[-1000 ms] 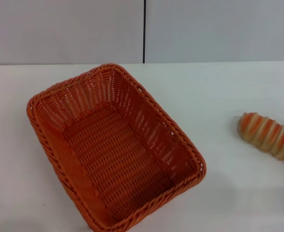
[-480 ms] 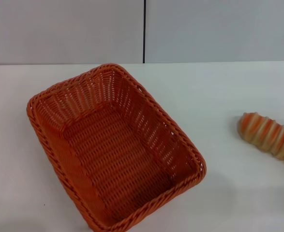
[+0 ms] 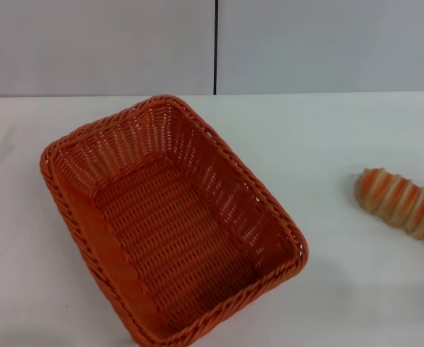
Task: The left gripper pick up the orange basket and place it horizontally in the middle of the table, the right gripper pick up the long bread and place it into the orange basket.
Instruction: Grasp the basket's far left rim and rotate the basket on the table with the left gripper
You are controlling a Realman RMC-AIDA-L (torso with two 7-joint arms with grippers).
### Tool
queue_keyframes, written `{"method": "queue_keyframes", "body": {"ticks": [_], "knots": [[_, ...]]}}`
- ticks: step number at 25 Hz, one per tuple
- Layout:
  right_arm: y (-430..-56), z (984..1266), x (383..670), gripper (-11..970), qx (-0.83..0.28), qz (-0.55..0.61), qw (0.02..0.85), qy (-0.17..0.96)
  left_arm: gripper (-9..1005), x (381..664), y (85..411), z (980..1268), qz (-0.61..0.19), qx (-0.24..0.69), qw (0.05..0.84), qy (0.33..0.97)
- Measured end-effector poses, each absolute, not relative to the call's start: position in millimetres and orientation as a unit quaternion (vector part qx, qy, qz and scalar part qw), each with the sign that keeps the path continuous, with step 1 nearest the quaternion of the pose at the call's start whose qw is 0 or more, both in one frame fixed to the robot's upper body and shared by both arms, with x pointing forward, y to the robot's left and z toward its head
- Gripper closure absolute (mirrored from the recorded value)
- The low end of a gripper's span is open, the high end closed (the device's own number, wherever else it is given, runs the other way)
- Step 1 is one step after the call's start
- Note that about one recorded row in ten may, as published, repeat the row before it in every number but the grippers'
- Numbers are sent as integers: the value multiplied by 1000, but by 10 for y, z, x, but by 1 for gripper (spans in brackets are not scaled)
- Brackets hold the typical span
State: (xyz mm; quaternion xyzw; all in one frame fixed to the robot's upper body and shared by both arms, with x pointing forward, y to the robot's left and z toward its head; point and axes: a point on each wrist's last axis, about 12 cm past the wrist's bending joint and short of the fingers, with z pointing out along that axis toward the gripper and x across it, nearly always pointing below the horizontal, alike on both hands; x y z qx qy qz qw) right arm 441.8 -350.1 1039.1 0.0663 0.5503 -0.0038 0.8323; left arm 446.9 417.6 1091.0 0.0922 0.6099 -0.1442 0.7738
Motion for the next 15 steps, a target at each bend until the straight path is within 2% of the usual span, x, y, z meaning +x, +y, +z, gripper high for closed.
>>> {"method": "queue_keyframes", "body": {"ticks": [4,5,6,9,10,11,15], "knots": [[-3498,10396,4423,458,66,-3,833,549,183,4862,4211,11386,-185,151,703,670],[-3494,10398,4426,458,64,-2,834,549,183,4993,4151,11633,-182,192,670,693],[-3494,10398,4426,458,64,-2,834,549,183,4993,4151,11633,-182,192,670,693],[-3487,10400,4430,458,63,0,834,548,182,5127,4001,11989,-161,248,634,714],[-3485,10402,4433,458,62,0,834,548,182,5190,3875,12212,-141,282,613,725],[-3485,10402,4433,458,62,0,834,548,182,5190,3875,12212,-141,282,613,725],[-3483,10404,4438,459,62,1,834,548,182,5308,3558,12556,-82,350,558,748]]}}
